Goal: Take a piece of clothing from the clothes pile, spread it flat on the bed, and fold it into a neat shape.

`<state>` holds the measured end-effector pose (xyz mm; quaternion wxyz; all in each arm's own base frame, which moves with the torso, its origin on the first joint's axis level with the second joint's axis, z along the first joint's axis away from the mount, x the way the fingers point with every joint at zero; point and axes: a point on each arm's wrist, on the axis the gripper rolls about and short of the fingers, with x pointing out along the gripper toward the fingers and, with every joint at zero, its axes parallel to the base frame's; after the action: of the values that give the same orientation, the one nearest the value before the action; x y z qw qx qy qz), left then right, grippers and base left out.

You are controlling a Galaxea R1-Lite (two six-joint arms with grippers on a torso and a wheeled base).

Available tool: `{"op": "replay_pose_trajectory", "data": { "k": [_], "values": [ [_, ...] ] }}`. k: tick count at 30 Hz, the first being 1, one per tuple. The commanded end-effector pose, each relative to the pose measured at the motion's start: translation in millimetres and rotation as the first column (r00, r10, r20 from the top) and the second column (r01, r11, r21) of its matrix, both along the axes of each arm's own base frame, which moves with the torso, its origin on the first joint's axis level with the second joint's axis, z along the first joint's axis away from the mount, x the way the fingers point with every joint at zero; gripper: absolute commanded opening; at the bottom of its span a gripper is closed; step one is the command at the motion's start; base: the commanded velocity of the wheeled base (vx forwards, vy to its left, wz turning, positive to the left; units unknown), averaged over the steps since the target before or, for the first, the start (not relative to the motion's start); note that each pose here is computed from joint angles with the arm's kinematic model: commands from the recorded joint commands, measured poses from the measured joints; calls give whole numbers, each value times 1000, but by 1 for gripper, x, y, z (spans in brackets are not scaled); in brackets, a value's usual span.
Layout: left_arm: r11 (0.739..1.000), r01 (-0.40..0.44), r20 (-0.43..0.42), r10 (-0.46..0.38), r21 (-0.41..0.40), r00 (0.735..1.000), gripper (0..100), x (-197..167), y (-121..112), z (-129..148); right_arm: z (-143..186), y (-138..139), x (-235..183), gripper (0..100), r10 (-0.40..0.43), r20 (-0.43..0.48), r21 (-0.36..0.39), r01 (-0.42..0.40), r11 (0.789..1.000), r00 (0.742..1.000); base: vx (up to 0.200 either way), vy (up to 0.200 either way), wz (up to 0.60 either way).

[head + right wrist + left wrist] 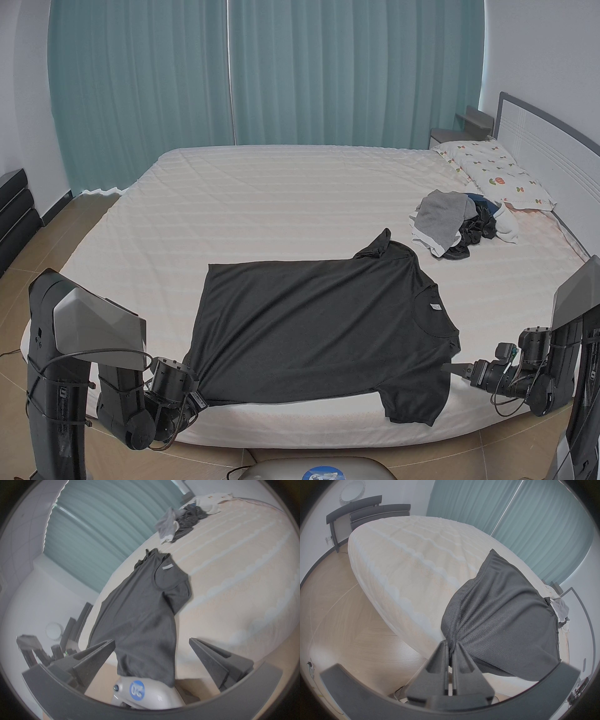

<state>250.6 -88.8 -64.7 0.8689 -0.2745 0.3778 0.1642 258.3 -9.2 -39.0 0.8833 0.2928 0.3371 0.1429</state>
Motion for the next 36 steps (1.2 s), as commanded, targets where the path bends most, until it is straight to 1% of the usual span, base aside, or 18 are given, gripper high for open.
{"op": "replay_pose_trajectory", "data": {
  "k": [1, 4, 7, 8, 10, 12, 24, 31, 36],
  "values": [
    [1000, 1, -1, -1, -5, 1000, 0, 0, 1, 1, -12, 6, -19, 100, 77, -69, -30, -80, 996, 995, 0, 0, 0],
    [1000, 1, -2, -1, -4, 1000, 0, 0, 1, 0, -15, 8, -19, 100, 95, -73, -36, -98, 995, 993, 0, 0, 0],
    [1000, 0, 1, 0, -6, 1000, 0, 1, 1, 0, -19, 17, -17, 100, 130, -76, -35, -133, 990, 989, 0, 0, 0],
    [1000, 0, 1, 0, -6, 1000, 0, 1, 1, 0, -19, 17, -17, 100, 130, -76, -35, -133, 990, 989, 0, 0, 0],
    [1000, 0, 1, 0, -6, 1000, 0, 1, 0, 0, -23, 26, -13, 100, 160, -75, -41, -164, 986, 984, 0, 0, 0],
    [1000, -1, 3, 1, -6, 1000, 0, 1, 0, 1, -25, 30, -12, 100, 170, -75, -44, -174, 984, 983, 0, 0, 0],
    [1000, -1, 3, 1, -6, 1000, 0, 1, 0, 0, -25, 29, 0, 100, 134, -43, -46, -136, 990, 990, 0, 0, 0],
    [1000, 1, 1, -1, -5, 1000, 0, 1, 0, 0, -29, 21, 1, 100, 72, -55, -82, -76, 994, 996, 0, 0, 0],
    [1000, -1, 1, 1, -5, 1000, 0, 1, 0, 0, -28, 22, 3, 100, 74, -45, -76, -77, 994, 996, 0, 0, 0]
  ]
}}
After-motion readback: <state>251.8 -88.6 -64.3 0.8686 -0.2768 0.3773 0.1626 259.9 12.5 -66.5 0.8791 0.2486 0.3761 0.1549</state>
